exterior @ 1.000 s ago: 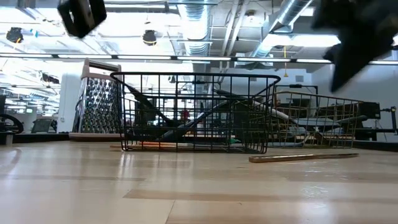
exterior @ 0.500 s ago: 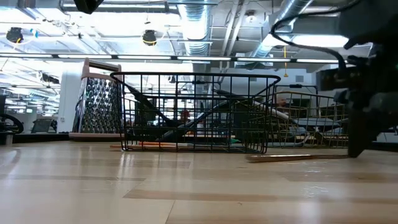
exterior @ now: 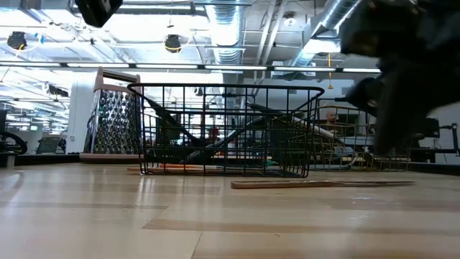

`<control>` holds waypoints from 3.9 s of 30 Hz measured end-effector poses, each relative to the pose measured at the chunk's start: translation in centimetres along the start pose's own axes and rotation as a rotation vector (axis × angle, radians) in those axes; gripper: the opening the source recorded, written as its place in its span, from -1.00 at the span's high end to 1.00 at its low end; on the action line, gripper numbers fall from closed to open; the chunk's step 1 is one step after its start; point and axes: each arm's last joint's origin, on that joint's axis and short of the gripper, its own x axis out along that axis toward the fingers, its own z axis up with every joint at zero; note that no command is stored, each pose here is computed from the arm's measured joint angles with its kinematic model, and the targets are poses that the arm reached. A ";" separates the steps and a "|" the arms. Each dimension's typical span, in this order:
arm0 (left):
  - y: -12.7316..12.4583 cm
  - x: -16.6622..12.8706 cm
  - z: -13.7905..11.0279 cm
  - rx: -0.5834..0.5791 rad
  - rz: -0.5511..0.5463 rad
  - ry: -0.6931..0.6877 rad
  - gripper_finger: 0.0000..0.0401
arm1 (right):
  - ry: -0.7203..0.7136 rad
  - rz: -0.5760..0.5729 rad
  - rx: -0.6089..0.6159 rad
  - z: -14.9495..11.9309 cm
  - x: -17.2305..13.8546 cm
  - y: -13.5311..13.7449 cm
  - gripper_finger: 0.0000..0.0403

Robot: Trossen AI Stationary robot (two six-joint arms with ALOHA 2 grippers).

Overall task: Pick & Place Kitchen Items
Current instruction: Put the table knife into the bottom wire basket

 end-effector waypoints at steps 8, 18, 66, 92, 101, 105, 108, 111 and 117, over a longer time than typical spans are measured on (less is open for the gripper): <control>0.9 1.0 -1.9 0.097 0.026 0.046 0.54 | -0.118 -0.017 0.019 0.9 -3.2 0.6 1.00; 0.8 6.4 -8.0 0.129 0.055 0.102 0.17 | -0.260 -0.087 0.119 0.5 -8.5 0.2 1.00; 4.5 15.5 -10.6 0.200 0.202 0.100 -0.18 | -0.321 -0.075 0.179 0.3 -12.4 -1.7 1.00; 7.1 16.1 -14.7 0.234 0.405 0.113 0.74 | -0.308 -0.046 0.186 0.1 -12.5 -1.4 1.00; 6.5 15.9 -14.4 0.191 0.354 0.134 0.88 | -0.308 -0.045 0.186 0.1 -12.5 -1.4 1.00; 5.8 15.7 -13.2 0.169 0.313 0.145 0.88 | -0.331 -0.025 0.197 0.1 -13.3 -1.6 1.00; 5.3 15.4 -12.2 0.173 0.284 0.158 0.88 | -0.365 0.001 0.214 0.1 -14.4 -2.0 1.00; 4.7 15.0 -11.6 0.180 0.247 0.182 0.88 | -0.414 0.020 0.234 0.0 -15.8 -2.6 1.00; 3.9 14.4 -11.0 0.183 0.218 0.190 0.88 | -0.520 0.050 0.270 -0.3 -18.5 -3.8 1.00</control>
